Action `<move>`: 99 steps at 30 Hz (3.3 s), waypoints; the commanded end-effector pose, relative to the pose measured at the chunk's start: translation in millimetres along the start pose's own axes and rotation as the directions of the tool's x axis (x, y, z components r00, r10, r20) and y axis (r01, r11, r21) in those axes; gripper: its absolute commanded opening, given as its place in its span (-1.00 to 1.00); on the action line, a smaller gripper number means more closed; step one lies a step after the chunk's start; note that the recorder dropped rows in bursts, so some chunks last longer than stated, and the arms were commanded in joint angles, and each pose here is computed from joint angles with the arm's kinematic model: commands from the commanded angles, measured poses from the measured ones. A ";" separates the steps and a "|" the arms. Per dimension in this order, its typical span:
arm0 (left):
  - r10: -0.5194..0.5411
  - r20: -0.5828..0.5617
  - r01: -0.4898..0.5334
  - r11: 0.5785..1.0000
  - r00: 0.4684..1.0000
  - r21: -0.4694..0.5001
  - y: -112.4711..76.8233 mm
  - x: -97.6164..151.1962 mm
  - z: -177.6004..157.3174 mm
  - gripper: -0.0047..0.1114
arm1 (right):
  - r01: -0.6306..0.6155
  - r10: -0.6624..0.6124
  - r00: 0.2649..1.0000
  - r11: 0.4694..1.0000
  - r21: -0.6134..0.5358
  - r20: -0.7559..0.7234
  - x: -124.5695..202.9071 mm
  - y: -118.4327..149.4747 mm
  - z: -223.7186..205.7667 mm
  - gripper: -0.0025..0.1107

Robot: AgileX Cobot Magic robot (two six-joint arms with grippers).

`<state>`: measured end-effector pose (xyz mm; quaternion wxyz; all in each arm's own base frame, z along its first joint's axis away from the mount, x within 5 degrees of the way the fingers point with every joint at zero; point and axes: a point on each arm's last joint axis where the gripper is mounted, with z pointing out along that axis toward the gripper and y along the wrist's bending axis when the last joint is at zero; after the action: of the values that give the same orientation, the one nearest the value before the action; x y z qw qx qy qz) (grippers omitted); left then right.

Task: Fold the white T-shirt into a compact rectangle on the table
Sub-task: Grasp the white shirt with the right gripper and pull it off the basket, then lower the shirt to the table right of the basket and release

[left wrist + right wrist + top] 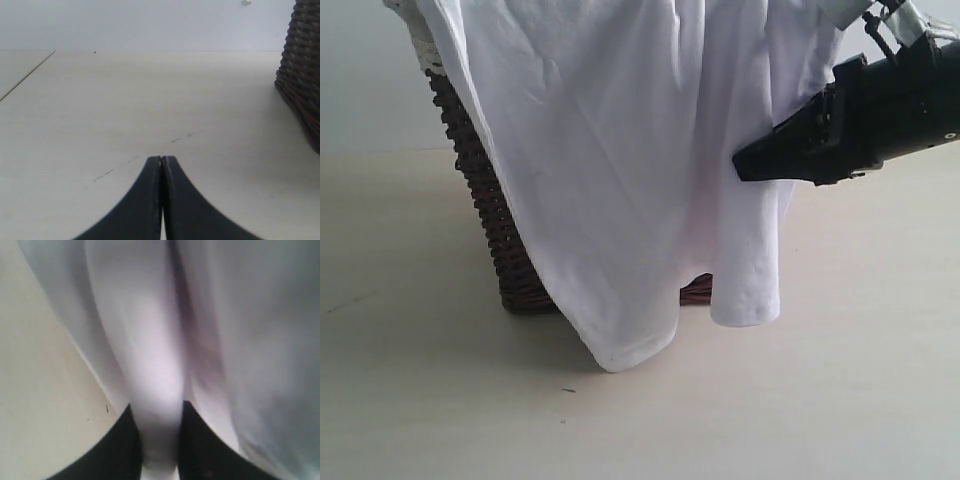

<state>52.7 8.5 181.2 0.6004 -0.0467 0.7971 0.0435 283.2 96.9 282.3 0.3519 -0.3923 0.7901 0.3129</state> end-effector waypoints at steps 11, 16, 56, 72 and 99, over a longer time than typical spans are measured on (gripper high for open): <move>0.005 0.008 -0.005 1.000 1.000 -0.001 0.1 0.3 -0.1 -0.92 | 0.086 -0.063 0.984 0.987 -0.134 0.168 -32.5 50.4 -39.9 -0.96; 0.005 0.008 -0.005 1.000 1.000 -0.001 0.1 0.3 -0.1 -0.92 | 0.437 -0.465 0.672 0.877 0.198 0.577 -98.5 100.0 -110.3 -0.96; 0.005 0.008 -0.005 1.000 1.000 -0.001 0.1 0.3 -0.1 -0.92 | 0.407 -0.472 0.844 0.872 0.270 0.253 -116.4 139.0 -166.0 -0.96; 0.005 0.008 -0.005 1.000 1.000 -0.001 0.1 0.3 -0.1 -0.92 | 0.438 -0.443 0.776 0.891 0.122 0.449 -22.2 57.6 -39.2 -0.96; 0.005 0.008 -0.005 1.000 1.000 -0.001 0.1 0.3 -0.1 -0.92 | 0.660 -0.661 0.682 0.741 0.127 0.312 -80.1 97.5 -98.3 -0.96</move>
<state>52.7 8.5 181.2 0.6004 -0.0467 0.7971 0.0435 226.7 97.9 395.4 0.5144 -0.6078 0.5719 0.1972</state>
